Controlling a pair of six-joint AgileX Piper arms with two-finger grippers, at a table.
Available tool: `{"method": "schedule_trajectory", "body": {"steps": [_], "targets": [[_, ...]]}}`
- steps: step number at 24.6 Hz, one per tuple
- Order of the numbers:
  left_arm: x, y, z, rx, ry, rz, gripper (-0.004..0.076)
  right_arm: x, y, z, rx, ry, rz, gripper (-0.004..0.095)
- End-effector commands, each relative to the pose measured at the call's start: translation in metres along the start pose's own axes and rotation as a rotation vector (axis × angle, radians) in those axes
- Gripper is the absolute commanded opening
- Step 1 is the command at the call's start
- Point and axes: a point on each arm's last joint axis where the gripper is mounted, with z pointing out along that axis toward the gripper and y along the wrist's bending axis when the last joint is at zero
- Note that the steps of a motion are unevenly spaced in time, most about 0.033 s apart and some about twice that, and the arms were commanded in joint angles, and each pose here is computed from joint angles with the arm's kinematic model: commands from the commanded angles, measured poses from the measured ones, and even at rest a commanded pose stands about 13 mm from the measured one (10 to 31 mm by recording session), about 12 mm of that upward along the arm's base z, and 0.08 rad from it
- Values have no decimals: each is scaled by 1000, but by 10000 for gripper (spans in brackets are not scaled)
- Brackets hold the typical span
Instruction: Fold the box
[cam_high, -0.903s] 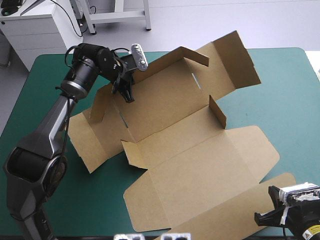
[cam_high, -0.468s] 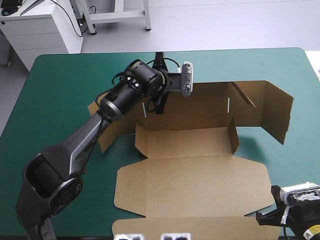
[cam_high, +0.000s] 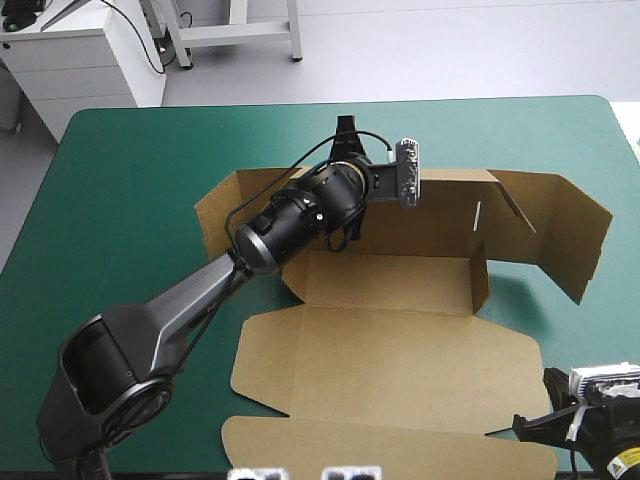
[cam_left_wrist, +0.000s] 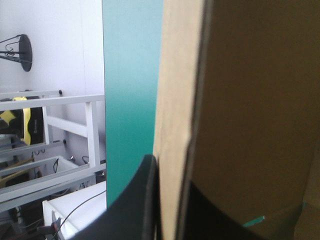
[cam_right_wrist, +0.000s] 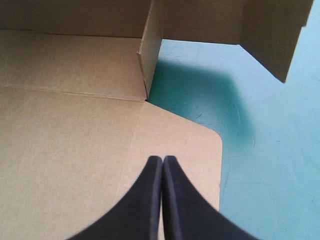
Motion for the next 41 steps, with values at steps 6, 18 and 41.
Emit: {"method": "schedule_trajectory", "body": {"steps": [6, 18, 41], "targets": [[-13, -8, -23, -291, -10, -30, -9, -54, 2, -13, 15, -98, 42, -18], [-34, -51, -33, -298, -30, -24, -8, -166, 6, -5, 22, -147, 30, -18], [-38, -57, -40, -297, -21, -27, -8, -261, -75, 202, -53, 370, 107, -20]]}}
